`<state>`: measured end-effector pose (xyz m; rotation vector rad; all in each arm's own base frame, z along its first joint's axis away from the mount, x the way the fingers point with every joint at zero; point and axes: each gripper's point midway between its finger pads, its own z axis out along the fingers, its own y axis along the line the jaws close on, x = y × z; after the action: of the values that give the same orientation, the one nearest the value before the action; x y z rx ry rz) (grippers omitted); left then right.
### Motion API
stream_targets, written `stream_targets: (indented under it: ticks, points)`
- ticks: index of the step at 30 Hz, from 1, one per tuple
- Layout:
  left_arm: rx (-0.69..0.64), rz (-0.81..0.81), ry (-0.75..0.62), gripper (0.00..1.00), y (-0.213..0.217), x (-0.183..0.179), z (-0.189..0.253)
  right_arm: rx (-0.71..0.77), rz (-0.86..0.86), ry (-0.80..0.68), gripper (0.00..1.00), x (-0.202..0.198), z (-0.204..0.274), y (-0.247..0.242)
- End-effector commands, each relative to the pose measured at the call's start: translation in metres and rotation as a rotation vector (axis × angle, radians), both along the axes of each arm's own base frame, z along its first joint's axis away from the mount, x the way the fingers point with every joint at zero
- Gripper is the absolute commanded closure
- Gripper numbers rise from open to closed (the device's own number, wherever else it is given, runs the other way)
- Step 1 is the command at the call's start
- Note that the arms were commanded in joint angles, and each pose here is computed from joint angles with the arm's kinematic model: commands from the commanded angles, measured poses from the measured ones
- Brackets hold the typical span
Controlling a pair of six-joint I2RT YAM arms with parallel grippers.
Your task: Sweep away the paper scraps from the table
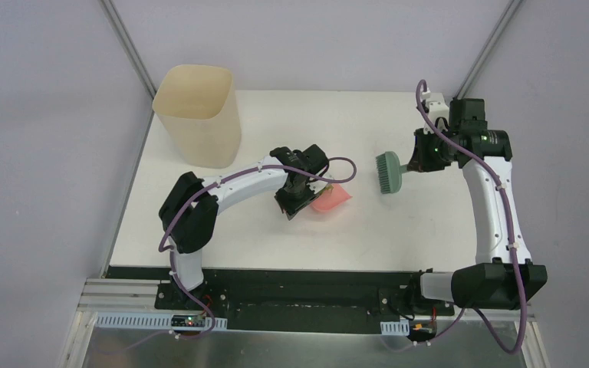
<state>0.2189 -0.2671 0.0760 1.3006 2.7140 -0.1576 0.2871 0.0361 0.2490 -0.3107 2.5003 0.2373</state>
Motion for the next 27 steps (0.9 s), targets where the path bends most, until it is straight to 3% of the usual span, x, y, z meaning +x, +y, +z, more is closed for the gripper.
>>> stream_targets:
  ticks: [1, 16, 27]
  points:
    - [-0.047, 0.026, -0.139, 0.89, -0.001, 0.016, 0.038, 0.152, 0.064, -0.016, 1.00, -0.007, -0.008, 0.022]
    - [-0.037, 0.170, -0.322, 0.88, 0.041, 0.047, 0.134, 0.555, 0.252, -0.123, 1.00, -0.043, -0.025, 0.070]
    - [-0.069, 0.362, -0.457, 0.88, 0.078, 0.076, 0.210, 0.800, 0.325, -0.075, 1.00, -0.064, -0.017, 0.091]
